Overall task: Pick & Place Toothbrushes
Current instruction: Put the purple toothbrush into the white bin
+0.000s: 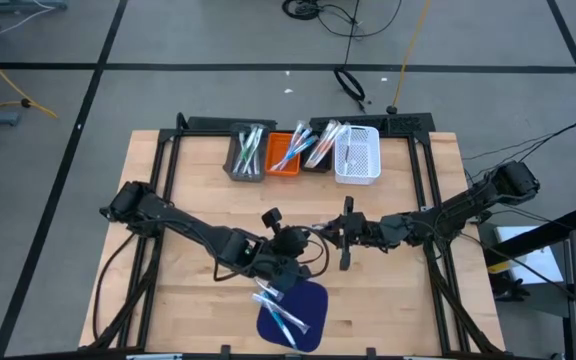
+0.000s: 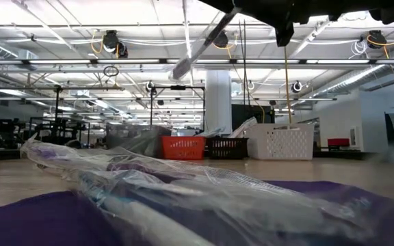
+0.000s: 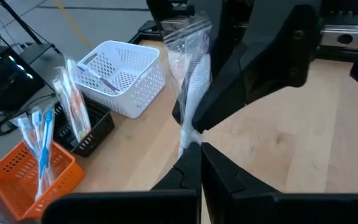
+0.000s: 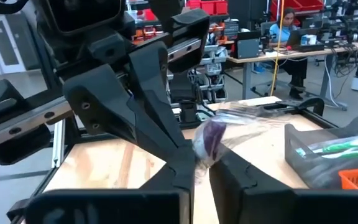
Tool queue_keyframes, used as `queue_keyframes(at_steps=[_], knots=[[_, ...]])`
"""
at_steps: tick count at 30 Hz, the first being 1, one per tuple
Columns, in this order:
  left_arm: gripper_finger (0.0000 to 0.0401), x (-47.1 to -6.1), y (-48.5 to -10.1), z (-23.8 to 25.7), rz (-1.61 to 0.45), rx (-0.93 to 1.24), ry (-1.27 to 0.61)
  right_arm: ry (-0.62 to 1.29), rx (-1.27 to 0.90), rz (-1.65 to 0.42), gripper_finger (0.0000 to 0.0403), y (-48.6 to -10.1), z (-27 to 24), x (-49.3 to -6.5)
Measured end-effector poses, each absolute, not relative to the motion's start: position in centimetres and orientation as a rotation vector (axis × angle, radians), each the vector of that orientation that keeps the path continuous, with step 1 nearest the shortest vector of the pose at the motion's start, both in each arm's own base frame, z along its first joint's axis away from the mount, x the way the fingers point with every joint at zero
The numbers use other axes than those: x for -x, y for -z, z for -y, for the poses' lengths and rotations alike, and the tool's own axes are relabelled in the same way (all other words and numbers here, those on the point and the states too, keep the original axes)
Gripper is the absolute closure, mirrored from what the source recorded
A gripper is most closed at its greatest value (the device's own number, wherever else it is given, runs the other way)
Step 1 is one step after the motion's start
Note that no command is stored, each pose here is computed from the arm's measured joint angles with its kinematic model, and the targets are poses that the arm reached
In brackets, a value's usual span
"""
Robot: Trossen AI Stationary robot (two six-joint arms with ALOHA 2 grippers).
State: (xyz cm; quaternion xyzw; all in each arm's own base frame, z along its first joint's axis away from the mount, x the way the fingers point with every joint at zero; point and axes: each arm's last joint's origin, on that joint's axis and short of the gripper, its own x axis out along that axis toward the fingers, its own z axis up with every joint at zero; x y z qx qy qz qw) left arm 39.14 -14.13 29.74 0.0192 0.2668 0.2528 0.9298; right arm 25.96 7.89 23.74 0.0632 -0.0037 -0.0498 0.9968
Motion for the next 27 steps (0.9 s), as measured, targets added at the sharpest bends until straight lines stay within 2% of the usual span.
queue_keyframes(at_steps=[8, 15, 21, 27], knots=[[0.0385, -39.1, -29.6, 13.9, -0.566, -0.059, -0.511, 0.102, -0.105, -0.014, 0.0384, -23.5, -7.9, -26.0], [0.0342, -37.9, -30.5, 13.7, -0.604, -0.125, -0.512, 0.123, -0.094, -0.036, 0.0384, -23.3, -7.7, -26.0], [0.0308, -36.2, -31.6, 13.2, -0.647, -0.140, -0.539, 0.271, -0.063, -0.085, 0.0384, -24.2, -6.4, -24.7], [0.0303, -35.8, -31.6, 13.2, -0.675, -0.128, -0.529, 0.433, -0.055, -0.124, 0.0384, -26.0, -4.0, -22.1]])
